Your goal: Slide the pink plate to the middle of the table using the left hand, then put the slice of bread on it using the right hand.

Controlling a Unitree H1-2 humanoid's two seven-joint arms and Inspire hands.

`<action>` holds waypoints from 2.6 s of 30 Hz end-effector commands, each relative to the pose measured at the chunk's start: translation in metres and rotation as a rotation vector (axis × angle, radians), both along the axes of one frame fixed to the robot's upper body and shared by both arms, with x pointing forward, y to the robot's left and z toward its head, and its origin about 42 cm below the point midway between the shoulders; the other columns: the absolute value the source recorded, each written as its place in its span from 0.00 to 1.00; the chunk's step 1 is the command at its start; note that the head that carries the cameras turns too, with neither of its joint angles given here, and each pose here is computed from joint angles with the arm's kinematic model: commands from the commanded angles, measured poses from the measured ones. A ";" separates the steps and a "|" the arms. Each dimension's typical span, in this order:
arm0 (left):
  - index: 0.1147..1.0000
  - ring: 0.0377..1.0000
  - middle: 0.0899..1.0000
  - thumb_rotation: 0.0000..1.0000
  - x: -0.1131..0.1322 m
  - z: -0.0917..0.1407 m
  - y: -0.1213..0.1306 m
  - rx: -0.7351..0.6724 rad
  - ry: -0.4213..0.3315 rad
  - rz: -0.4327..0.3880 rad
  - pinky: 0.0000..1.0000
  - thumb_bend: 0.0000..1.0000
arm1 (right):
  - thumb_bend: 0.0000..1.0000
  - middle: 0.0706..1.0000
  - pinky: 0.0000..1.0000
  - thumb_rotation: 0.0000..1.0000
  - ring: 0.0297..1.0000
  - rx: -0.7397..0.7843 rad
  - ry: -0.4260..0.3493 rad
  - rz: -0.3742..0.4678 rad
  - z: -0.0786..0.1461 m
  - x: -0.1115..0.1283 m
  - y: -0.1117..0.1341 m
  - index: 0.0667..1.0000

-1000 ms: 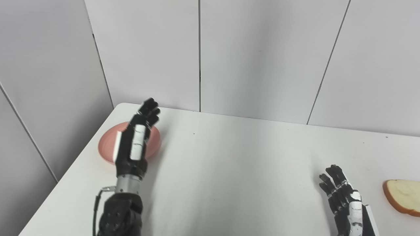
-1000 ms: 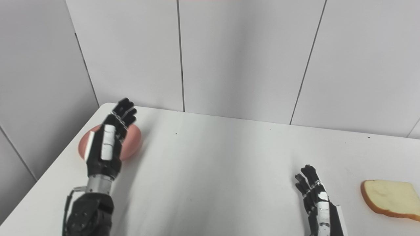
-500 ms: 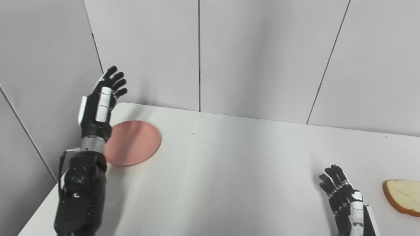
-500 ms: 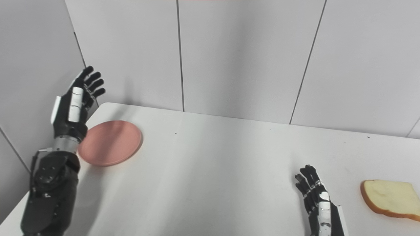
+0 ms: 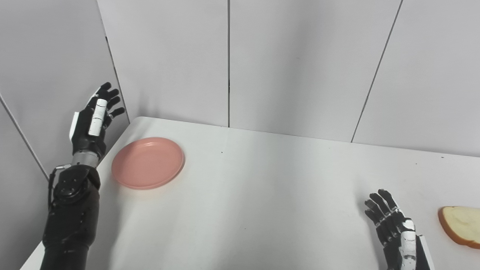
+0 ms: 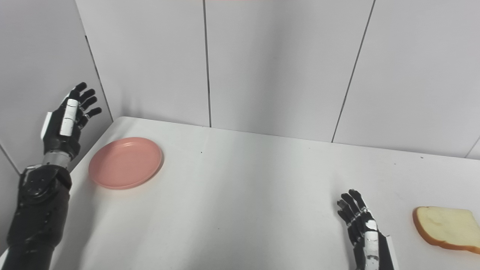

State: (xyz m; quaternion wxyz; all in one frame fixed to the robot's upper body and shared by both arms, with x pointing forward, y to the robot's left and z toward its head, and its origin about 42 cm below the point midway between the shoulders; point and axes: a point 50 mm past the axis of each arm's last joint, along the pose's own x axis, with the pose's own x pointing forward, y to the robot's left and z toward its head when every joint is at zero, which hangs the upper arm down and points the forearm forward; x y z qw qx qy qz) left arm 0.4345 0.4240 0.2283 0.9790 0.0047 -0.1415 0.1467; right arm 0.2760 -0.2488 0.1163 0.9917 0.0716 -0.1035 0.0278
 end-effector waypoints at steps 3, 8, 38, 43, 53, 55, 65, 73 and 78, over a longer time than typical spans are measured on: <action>0.85 0.88 0.87 0.78 0.014 0.037 0.015 0.076 -0.099 0.018 0.77 0.90 | 0.78 0.86 0.90 0.99 0.87 0.003 0.187 -0.037 -0.057 -0.037 -0.011 0.87; 0.86 0.90 0.88 0.75 0.021 0.023 0.024 0.071 -0.050 0.052 0.81 0.93 | 0.78 0.86 0.90 1.00 0.87 0.001 0.190 -0.037 -0.057 -0.038 -0.011 0.87; 0.91 0.89 0.89 0.80 0.014 -0.047 0.035 0.058 0.144 0.108 0.78 0.87 | 0.78 0.81 0.88 1.00 0.83 -0.004 0.189 -0.044 -0.054 -0.040 -0.010 0.86; 0.89 0.89 0.89 0.78 0.012 -0.056 0.026 0.059 0.165 0.079 0.77 0.89 | 0.78 0.81 0.87 1.00 0.83 -0.005 0.188 -0.046 -0.055 -0.040 -0.012 0.85; 0.90 0.88 0.89 0.75 0.015 -0.070 0.013 0.011 0.199 0.058 0.76 0.86 | 0.77 0.81 0.87 1.00 0.82 -0.005 0.197 -0.050 -0.054 -0.041 -0.013 0.86; 0.90 0.89 0.89 0.76 0.015 -0.073 0.010 -0.008 0.201 0.047 0.78 0.86 | 0.76 0.81 0.87 1.00 0.82 -0.003 0.196 -0.049 -0.055 -0.041 -0.012 0.86; 0.91 0.90 0.90 0.78 0.019 -0.078 -0.004 -0.020 0.213 0.006 0.78 0.84 | 0.76 0.80 0.87 0.99 0.82 0.002 0.193 -0.050 -0.054 -0.042 -0.012 0.85; 0.90 0.90 0.89 0.78 0.023 -0.078 -0.022 -0.030 0.203 -0.042 0.78 0.92 | 0.76 0.81 0.87 0.99 0.82 -0.004 0.196 -0.052 -0.054 -0.043 -0.011 0.85; 0.91 0.90 0.88 0.76 0.026 -0.072 -0.041 -0.052 0.182 -0.091 0.78 0.92 | 0.77 0.82 0.87 1.00 0.83 -0.010 0.194 -0.046 -0.054 -0.043 -0.011 0.86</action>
